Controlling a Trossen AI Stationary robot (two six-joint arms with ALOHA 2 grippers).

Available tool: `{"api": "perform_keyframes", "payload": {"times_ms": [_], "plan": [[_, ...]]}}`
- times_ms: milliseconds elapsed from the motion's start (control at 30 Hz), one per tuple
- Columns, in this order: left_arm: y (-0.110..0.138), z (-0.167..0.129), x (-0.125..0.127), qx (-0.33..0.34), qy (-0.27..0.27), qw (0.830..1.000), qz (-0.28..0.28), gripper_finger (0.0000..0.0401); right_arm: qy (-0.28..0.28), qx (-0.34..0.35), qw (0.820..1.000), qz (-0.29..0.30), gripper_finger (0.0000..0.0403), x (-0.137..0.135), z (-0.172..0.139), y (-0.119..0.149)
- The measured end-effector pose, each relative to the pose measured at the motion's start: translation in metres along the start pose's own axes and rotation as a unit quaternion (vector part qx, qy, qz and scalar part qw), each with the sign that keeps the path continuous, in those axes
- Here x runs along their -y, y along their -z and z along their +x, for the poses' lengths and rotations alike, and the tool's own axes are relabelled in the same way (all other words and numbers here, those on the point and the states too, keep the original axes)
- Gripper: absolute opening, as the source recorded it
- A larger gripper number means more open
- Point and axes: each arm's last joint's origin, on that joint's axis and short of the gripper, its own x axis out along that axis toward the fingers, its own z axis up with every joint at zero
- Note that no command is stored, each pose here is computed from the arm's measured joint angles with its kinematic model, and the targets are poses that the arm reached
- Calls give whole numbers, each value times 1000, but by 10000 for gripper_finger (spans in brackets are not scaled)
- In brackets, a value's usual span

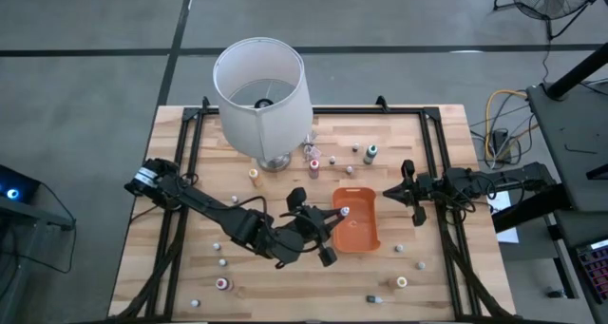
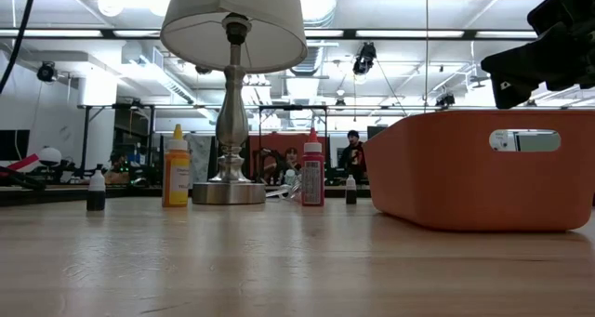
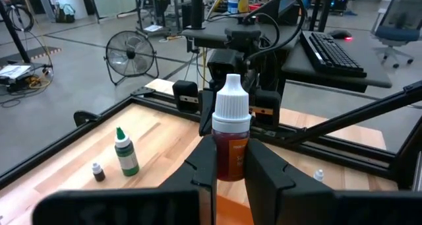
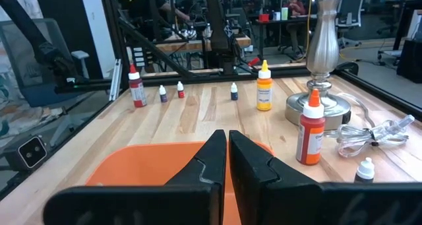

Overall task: Pick & Place food coloring
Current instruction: Put the small food coloring bottle into the orange bin

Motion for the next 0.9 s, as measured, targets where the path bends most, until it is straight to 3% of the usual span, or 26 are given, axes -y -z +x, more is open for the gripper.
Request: {"api": "perform_keyframes", "payload": {"times_ms": [633, 900], "plan": [[-5, 0, 1, 13, 6, 1000, -17, 27, 0, 2, 1000, 0, 13, 0, 0, 0], [-6, 1, 0, 14, 5, 1000, -16, 27, -5, 52, 999, -8, 13, -1, 0, -10]]}}
